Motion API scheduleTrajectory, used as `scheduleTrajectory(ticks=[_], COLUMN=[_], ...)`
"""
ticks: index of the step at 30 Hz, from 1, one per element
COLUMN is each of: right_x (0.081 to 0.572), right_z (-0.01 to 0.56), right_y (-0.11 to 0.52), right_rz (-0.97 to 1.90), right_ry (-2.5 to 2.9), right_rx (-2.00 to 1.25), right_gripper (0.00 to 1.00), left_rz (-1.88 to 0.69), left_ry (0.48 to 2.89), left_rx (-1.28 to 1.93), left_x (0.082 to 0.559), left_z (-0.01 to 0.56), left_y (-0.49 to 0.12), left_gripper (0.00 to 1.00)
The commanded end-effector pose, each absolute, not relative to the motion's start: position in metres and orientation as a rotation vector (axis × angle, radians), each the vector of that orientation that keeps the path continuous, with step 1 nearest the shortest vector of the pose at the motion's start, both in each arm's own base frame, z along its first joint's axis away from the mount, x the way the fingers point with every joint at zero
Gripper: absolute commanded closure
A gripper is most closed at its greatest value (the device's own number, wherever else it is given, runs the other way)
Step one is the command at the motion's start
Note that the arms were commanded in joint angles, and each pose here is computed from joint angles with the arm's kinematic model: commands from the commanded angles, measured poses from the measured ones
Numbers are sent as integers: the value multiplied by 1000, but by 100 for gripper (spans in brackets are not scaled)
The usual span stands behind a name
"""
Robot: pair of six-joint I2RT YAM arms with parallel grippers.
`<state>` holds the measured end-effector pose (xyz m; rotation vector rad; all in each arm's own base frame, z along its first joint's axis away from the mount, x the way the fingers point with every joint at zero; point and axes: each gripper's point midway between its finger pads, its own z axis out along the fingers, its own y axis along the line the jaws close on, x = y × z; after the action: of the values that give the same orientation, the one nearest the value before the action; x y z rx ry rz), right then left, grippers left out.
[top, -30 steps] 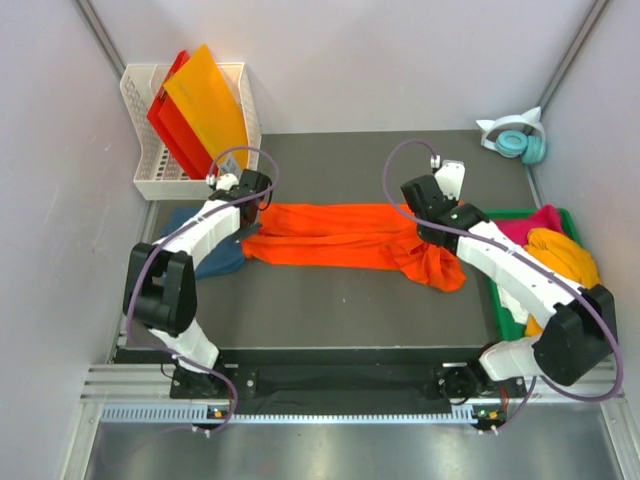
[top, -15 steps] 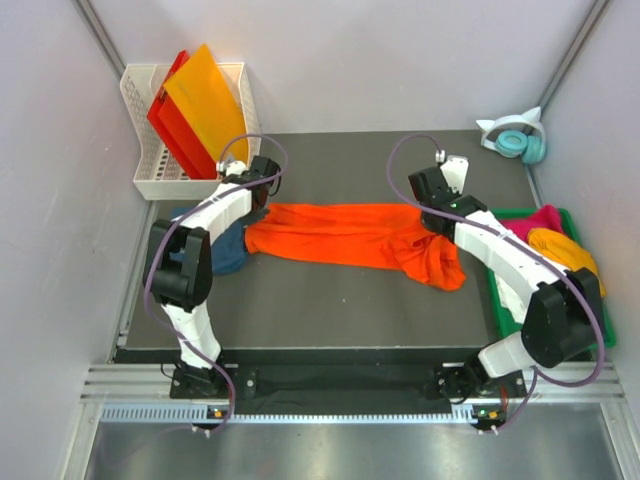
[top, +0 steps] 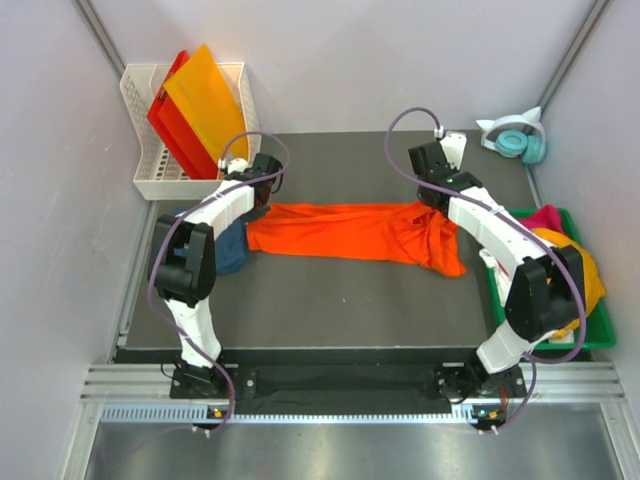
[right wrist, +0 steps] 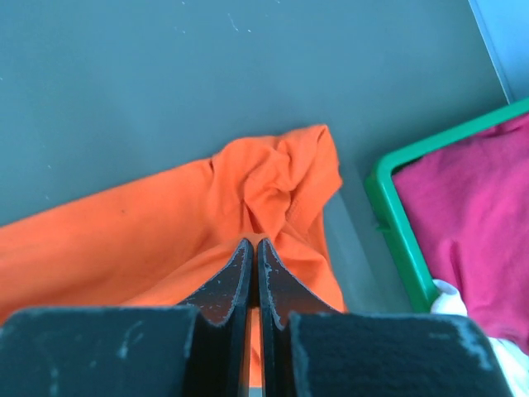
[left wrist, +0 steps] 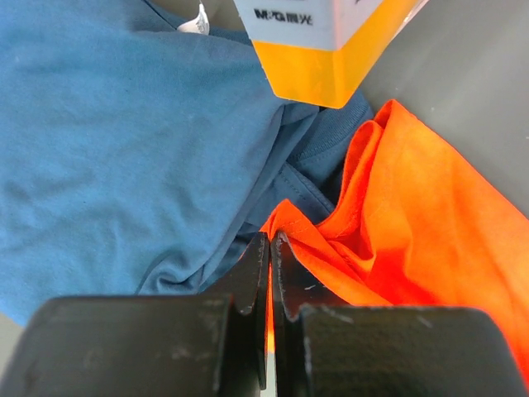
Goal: Fold and stack the t-shirts
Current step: Fold the tshirt
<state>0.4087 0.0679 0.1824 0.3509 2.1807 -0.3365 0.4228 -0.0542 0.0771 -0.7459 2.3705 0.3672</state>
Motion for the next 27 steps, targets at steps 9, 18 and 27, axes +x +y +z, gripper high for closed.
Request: scheduleTrajectory(ticks=[9,18,27], right_x=[385,341,307], right_z=[176,148,151], right_y=[29,-4,-16], right_rz=[-421,-485,-429], right_ry=[2162,2226,2182], right_rx=[431,547,627], right_gripper=[100,100,100], left_rz=[355,353,338], left_ry=[2316,2335,2337], left_rx=[-745,-746,-759], left_x=[443,440,413], left_z=[94,89,92], left_y=[-56,-57,-52], left_gripper=[100,100,100])
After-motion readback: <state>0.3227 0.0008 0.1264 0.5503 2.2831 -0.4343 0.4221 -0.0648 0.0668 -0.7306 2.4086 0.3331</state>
